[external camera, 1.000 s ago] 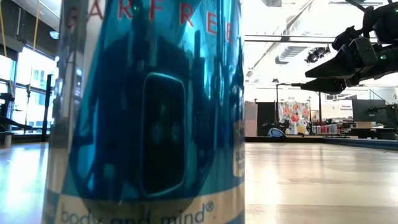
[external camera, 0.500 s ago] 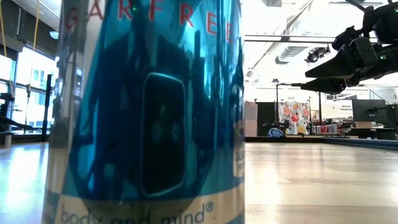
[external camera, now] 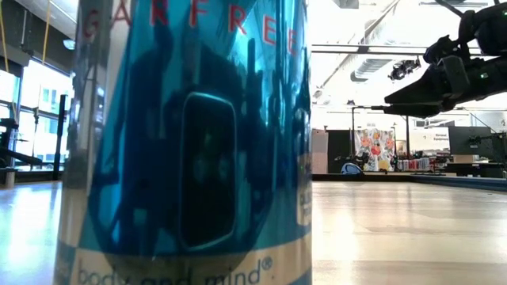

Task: Place canned beverage on shelf
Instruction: Move the white blue soda can to the center of the table

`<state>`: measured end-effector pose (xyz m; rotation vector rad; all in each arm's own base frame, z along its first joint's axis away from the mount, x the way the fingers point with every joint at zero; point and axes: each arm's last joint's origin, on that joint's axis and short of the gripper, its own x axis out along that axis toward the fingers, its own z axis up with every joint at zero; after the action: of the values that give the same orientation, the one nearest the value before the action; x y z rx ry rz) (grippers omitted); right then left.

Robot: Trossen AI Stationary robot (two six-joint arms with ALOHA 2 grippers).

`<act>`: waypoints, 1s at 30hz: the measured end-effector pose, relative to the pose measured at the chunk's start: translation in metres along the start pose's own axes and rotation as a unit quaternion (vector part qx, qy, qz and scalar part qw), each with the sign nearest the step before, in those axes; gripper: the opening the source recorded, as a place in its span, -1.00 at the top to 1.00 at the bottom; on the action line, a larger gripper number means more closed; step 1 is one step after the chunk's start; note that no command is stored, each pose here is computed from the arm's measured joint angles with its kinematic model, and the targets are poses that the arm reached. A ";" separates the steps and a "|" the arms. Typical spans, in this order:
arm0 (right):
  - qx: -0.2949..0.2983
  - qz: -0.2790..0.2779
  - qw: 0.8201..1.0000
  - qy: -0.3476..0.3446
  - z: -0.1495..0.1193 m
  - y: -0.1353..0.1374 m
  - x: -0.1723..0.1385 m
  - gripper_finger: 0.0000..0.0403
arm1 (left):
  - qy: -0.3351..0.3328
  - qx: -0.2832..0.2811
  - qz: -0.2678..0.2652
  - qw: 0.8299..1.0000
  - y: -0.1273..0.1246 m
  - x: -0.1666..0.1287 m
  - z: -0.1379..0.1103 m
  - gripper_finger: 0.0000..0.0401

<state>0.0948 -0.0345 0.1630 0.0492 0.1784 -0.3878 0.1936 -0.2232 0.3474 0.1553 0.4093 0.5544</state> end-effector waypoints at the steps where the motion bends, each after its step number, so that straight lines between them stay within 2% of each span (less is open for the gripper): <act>1: 0.000 -0.007 1.000 -0.001 0.000 0.000 0.000 -0.92 | -0.008 -0.005 -0.001 1.000 0.002 -0.006 -0.003 -0.46; 5: 0.006 -0.035 0.999 -0.005 0.001 -0.002 0.000 -0.92 | -0.046 0.014 -0.017 0.999 -0.002 -0.017 -0.035 -0.46; 6: 0.026 -0.035 0.999 -0.006 0.001 -0.002 0.000 -0.92 | -0.056 0.007 -0.017 0.998 -0.001 -0.017 -0.045 -0.46; 8: 0.115 -0.032 0.993 -0.009 0.001 -0.002 0.000 -0.92 | -0.078 -0.015 -0.014 0.997 0.006 -0.014 -0.066 -0.46; 11: 0.270 -0.022 0.963 -0.011 0.001 -0.001 0.000 -0.92 | -0.119 -0.059 -0.012 0.991 0.020 -0.003 -0.093 -0.46; 14: 0.353 -0.019 0.935 -0.016 0.001 -0.001 0.000 -0.92 | -0.157 -0.113 -0.009 0.981 0.038 0.013 -0.110 -0.46; 18: 0.384 -0.019 0.923 -0.015 0.001 -0.001 0.000 -0.92 | -0.163 -0.163 0.015 0.973 0.055 0.034 -0.127 -0.46; 21: 0.376 -0.018 0.926 -0.014 0.001 -0.001 0.000 -0.92 | -0.161 -0.174 0.027 0.971 0.060 0.041 -0.133 -0.47; 26: 0.372 -0.018 0.928 -0.014 0.001 -0.001 0.000 -0.92 | -0.167 -0.171 0.042 0.970 0.059 0.049 -0.132 -0.47; 30: 0.372 -0.018 0.928 -0.013 0.001 -0.001 0.000 -0.92 | -0.164 -0.192 0.074 0.965 0.051 0.065 -0.130 -0.47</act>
<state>0.0945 -0.0357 0.1640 0.7914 -0.0044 -0.4758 0.1656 -0.1407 0.2203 -0.0970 -0.0380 0.7320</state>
